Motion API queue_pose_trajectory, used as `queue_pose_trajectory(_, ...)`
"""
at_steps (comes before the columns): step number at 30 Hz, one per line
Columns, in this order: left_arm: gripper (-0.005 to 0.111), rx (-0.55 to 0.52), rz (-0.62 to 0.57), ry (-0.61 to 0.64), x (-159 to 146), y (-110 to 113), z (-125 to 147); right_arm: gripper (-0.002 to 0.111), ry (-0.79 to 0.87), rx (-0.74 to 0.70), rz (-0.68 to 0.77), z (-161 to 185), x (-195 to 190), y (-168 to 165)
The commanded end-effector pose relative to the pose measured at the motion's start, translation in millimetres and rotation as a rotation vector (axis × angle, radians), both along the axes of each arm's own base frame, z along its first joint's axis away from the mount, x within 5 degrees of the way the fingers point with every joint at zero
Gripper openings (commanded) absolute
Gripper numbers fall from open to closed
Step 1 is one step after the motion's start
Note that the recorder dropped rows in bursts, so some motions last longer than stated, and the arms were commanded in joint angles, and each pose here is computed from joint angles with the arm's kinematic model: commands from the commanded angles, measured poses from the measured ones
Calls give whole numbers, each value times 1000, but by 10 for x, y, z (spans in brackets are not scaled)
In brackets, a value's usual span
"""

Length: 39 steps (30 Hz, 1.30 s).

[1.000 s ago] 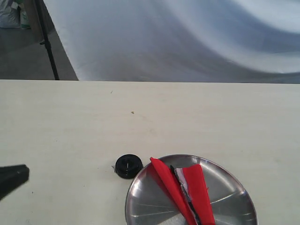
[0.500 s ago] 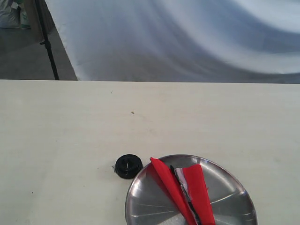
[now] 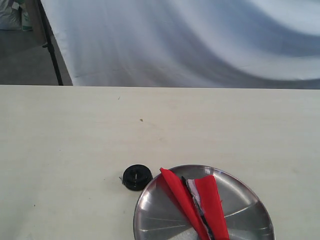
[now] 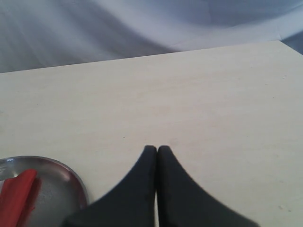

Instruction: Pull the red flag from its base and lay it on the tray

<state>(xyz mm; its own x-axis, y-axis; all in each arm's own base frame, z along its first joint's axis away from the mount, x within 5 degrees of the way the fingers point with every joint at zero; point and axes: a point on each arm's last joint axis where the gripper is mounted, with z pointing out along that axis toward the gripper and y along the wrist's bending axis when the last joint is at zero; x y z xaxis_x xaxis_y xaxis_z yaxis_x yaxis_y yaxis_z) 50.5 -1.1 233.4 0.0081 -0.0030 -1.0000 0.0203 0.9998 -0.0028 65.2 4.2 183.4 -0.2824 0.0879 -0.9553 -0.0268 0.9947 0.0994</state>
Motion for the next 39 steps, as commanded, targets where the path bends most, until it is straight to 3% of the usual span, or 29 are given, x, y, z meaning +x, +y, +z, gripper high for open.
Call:
queue_pose_trajectory(1,0,-7,4,106,55,1,-370,0,-10,-4,-2,14,-1,-2)
queue_pose_trajectory(2,0,-7,4,108,55,1,-372,0,-10,-4,-2,14,-1,-2)
queue_pose_trajectory(5,0,-4,1,269,28,-2,-516,0,-10,-4,-2,14,-1,-2)
queue_pose_trajectory(39,0,-4,2,262,30,-2,-510,0,-14,-4,-3,18,0,-3)
